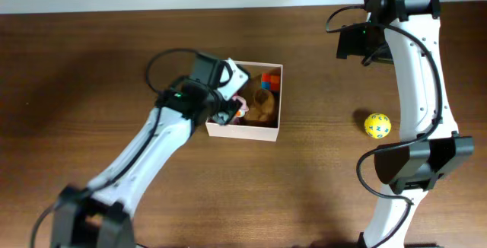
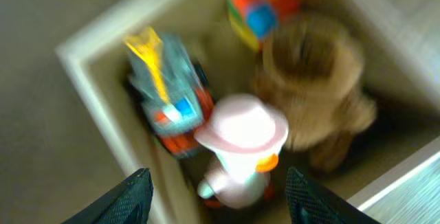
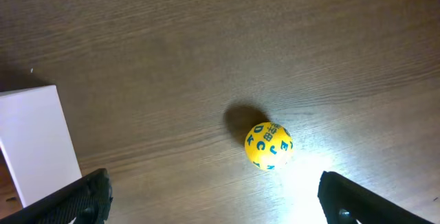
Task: Pack container
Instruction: 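Carry the duck into the box and release it with left gripper, then withdraw left gripper from the box to the left side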
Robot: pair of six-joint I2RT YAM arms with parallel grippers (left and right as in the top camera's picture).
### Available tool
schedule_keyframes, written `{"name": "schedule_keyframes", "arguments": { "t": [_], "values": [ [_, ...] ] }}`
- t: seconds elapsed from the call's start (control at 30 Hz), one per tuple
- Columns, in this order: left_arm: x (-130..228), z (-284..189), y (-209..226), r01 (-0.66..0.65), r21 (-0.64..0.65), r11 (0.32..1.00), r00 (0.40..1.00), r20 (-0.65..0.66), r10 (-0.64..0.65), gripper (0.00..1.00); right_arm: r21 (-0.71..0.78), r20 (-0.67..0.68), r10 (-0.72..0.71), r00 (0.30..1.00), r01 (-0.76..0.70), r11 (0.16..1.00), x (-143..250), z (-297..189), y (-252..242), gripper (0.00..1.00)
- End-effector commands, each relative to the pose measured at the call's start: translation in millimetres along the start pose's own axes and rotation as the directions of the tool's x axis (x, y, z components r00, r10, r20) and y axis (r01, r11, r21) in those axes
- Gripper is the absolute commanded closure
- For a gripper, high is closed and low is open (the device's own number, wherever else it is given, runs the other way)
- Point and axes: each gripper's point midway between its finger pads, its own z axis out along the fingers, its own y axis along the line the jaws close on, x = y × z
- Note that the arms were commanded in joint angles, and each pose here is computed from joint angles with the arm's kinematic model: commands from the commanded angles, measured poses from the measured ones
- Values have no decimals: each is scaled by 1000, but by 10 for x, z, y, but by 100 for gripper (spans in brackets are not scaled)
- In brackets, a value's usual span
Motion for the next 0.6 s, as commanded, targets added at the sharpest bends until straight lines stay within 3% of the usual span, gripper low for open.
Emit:
{"name": "schedule_keyframes", "arguments": {
  "t": [0.0, 0.1, 0.17, 0.27, 0.33, 0.37, 0.57],
  "values": [
    [-453, -604, 288, 166, -121, 979, 973, 181, -142, 36, 3, 46, 21, 999, -22, 1000, -36, -153, -67, 1],
    [-340, -926, 751, 447, -307, 840, 887, 271, -373, 31, 3, 46, 21, 999, -22, 1000, -36, -153, -67, 1],
    [-234, -1098, 976, 550, -373, 747, 832, 326, -449, 28, 3, 46, 21, 999, -22, 1000, -36, -153, -67, 1],
    [-116, -1162, 1153, 594, -397, 699, 803, 338, -490, 27, 3, 46, 21, 999, -22, 1000, -36, -153, -67, 1],
    [14, -1160, 1274, 606, -424, 673, 795, 321, -514, 13, 3, 46, 21, 999, -22, 1000, -36, -153, -67, 1],
    [71, -1163, 1328, 611, -435, 661, 791, 314, -524, 0, 3, 46, 21, 999, -22, 1000, -36, -153, -67, 1],
    [406, -1186, 1660, 644, -498, 581, 755, 291, -588, 1, 3, 46, 21, 999, -22, 1000, -36, -153, -67, 1]
  ]
}}
